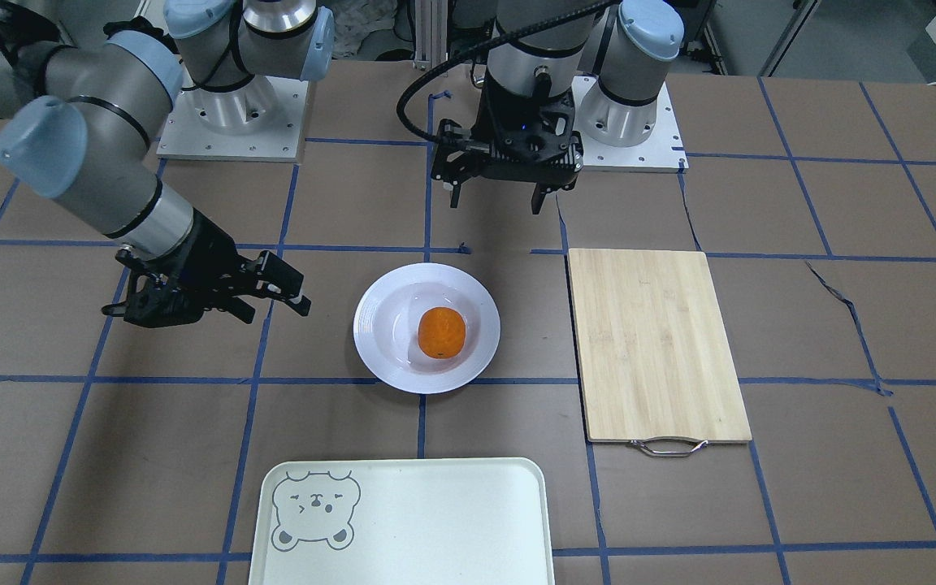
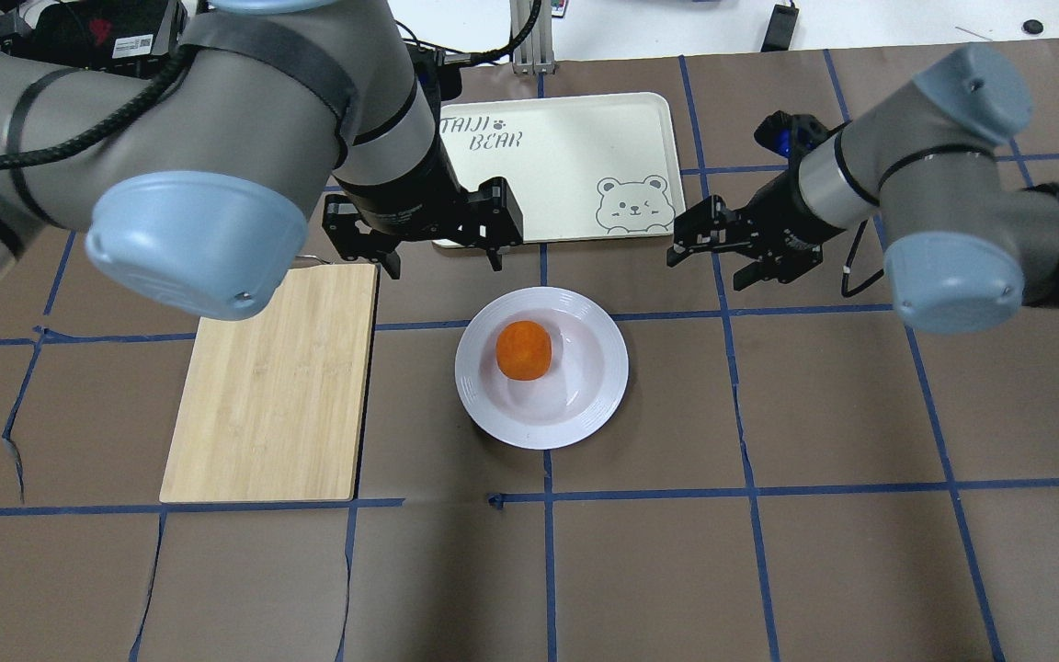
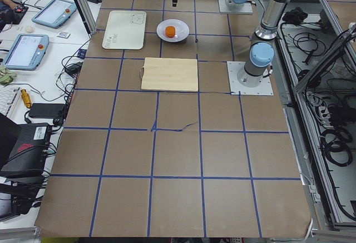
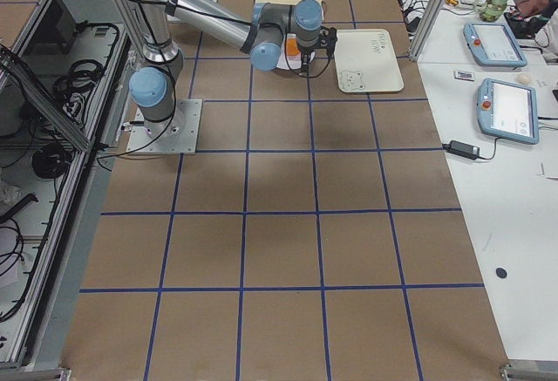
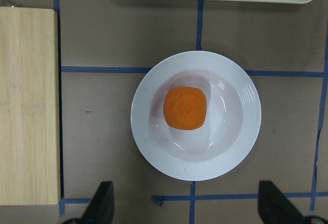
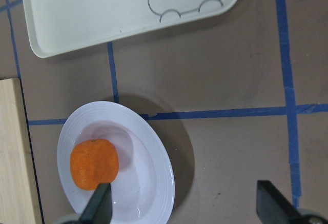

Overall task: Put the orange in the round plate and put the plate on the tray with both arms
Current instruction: 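Raise the left gripper from the plate while the right gripper approaches the rim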

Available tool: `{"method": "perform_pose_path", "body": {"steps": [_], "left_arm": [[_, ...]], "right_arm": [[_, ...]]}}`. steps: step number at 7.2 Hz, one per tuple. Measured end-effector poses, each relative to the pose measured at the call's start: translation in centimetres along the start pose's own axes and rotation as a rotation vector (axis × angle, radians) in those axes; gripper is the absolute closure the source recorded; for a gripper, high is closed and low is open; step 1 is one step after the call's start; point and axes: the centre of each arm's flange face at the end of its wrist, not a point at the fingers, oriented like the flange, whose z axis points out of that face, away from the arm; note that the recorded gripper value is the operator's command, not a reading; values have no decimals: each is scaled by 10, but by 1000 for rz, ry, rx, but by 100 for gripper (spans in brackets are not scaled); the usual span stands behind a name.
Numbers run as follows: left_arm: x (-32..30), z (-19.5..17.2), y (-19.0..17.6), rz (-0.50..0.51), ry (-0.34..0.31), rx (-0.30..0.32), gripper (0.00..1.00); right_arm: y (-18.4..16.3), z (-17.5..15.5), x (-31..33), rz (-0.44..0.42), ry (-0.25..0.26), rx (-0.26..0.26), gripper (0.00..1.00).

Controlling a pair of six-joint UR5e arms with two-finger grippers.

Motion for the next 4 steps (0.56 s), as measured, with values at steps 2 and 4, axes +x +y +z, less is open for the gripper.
{"method": "perform_pose_path", "body": {"steps": [2, 4], "left_arm": [[-37, -17, -1, 31, -13, -16, 0], [-89, -29, -17, 64, -78, 13, 0]], "right_arm": [[21, 60, 4, 23, -91, 13, 0], [33, 97, -11, 22, -110, -3, 0]]}}
